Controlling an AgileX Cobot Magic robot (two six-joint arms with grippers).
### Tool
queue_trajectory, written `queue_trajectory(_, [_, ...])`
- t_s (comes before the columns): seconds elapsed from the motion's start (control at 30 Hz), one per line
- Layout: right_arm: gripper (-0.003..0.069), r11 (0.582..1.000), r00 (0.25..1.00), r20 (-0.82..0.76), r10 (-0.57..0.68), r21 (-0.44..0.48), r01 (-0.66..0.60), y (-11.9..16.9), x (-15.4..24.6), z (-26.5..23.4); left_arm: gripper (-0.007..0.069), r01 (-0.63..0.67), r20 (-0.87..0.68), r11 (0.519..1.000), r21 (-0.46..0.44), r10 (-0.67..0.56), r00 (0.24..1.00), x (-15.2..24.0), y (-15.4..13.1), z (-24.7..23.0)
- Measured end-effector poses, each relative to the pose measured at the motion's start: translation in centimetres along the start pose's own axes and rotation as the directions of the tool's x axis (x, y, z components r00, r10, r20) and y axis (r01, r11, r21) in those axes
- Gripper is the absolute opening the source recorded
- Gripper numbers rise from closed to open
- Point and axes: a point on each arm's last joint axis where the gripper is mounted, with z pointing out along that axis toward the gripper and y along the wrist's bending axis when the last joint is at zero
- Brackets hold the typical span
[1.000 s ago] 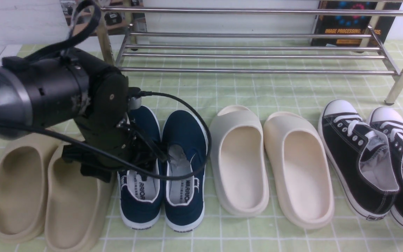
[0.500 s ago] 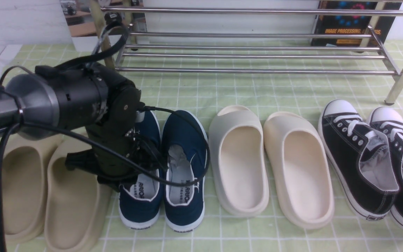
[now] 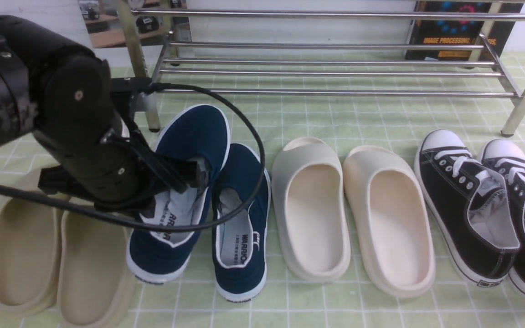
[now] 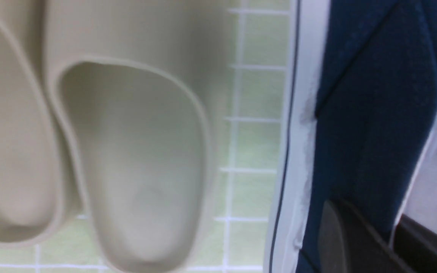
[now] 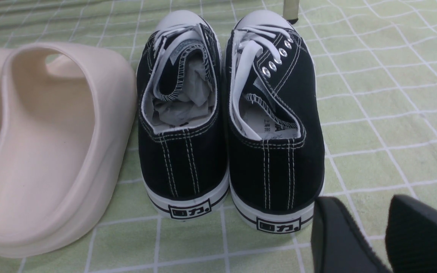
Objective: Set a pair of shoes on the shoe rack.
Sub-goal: Use the left arm to put a shoe into the shoe rack
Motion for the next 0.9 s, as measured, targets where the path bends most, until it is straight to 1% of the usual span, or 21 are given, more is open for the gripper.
queue_trajectory(0.13, [0.0239, 1.000, 1.000, 0.000, 0.000, 0.000, 0.000, 0.0, 0.0, 0.0, 0.0026, -0.024, 0.006, 0.999, 0.039, 0.023, 1.000, -0.5, -0.6, -0.6])
queue_trajectory(0.23, [0.0239, 1.000, 1.000, 0.000, 0.000, 0.000, 0.000, 0.0, 0.0, 0.0, 0.0026, -0.036, 0.056, 0.997, 0.074, 0.032, 0.998, -2.5, -1.3, -1.5])
queue_trajectory(0.33, [0.0239, 1.000, 1.000, 0.000, 0.000, 0.000, 0.000, 0.0, 0.0, 0.0, 0.0026, -0.020, 0.068, 0.994, 0.111, 0.012, 0.998, -4.9, -1.3, -1.4])
queue_trajectory(0.37, [0.0239, 1.000, 1.000, 0.000, 0.000, 0.000, 0.000, 0.0, 0.0, 0.0, 0.0026, -0.017, 0.062, 0.993, 0.114, 0.010, 0.998, -5.2, -1.2, -1.2])
queue_trajectory(0.47, [0.0239, 1.000, 1.000, 0.000, 0.000, 0.000, 0.000, 0.0, 0.0, 0.0, 0.0026, 0.004, 0.037, 0.988, 0.157, -0.010, 0.999, -7.8, -0.4, 0.1])
queue_trajectory(0.57, [0.0239, 1.000, 1.000, 0.000, 0.000, 0.000, 0.000, 0.0, 0.0, 0.0, 0.0026, 0.053, 0.004, 0.980, 0.190, -0.055, 0.998, -10.1, 0.7, 1.9])
queue_trajectory(0.67, [0.0239, 1.000, 1.000, 0.000, 0.000, 0.000, 0.000, 0.0, 0.0, 0.0, 0.0026, 0.070, -0.002, 0.977, 0.202, -0.071, 0.997, -11.4, 1.3, 2.9])
queue_trajectory(0.7, [0.0239, 1.000, 1.000, 0.000, 0.000, 0.000, 0.000, 0.0, 0.0, 0.0, 0.0026, 0.062, 0.006, 0.977, 0.203, -0.064, 0.998, -12.6, 1.6, 3.6])
queue_trajectory(0.9, [0.0239, 1.000, 1.000, 0.000, 0.000, 0.000, 0.000, 0.0, 0.0, 0.0, 0.0026, 0.032, 0.061, 0.978, 0.206, -0.046, 0.997, -15.6, 1.3, 4.7])
